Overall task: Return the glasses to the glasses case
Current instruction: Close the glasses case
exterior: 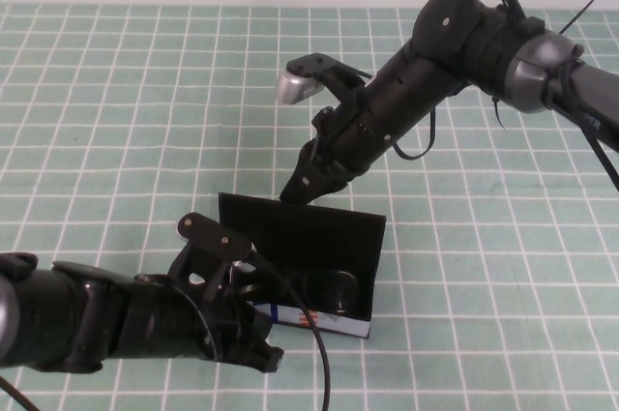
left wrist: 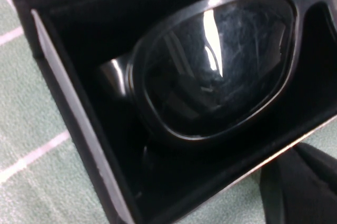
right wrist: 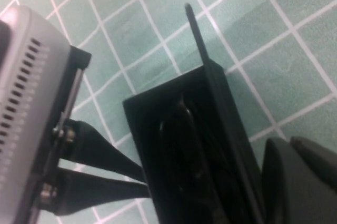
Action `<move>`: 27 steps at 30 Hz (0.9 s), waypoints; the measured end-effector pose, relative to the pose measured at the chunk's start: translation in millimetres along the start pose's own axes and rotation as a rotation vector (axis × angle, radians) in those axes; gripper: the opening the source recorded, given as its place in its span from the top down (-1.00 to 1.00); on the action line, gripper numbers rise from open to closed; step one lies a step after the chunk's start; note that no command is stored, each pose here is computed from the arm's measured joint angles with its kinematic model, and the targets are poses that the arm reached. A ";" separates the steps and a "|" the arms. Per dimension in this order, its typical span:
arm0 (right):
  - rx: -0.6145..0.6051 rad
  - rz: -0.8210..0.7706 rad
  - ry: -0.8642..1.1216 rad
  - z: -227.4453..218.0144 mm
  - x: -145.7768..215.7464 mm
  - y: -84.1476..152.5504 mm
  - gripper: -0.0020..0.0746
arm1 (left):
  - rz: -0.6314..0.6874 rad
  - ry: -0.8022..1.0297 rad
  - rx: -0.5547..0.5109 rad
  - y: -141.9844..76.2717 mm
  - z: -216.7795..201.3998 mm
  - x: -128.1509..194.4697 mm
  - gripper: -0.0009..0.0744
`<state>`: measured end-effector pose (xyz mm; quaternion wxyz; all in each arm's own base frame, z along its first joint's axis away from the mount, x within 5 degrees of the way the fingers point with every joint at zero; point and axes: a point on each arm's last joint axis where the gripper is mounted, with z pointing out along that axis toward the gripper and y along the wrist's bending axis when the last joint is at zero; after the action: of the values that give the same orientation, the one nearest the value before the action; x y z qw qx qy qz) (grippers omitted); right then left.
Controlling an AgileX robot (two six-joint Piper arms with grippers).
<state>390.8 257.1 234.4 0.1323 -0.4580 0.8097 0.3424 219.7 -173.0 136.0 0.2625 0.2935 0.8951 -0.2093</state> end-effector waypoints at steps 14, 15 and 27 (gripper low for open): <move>-0.046 0.052 0.137 31.5 19.4 34.4 0.98 | -0.003 0.000 -0.003 -0.1 0.1 0.0 0.98; -0.049 0.060 0.148 33.0 23.0 34.3 0.98 | -0.003 0.000 -0.003 -0.1 0.1 0.0 0.98; -0.046 0.085 0.213 42.4 40.0 30.2 0.98 | -0.004 -0.002 0.001 -0.5 -0.3 -0.3 0.98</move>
<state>339.6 270.2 195.4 0.0201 -0.4602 0.8296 0.3156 219.5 -173.4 136.5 0.2630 0.2914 0.8953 -0.2105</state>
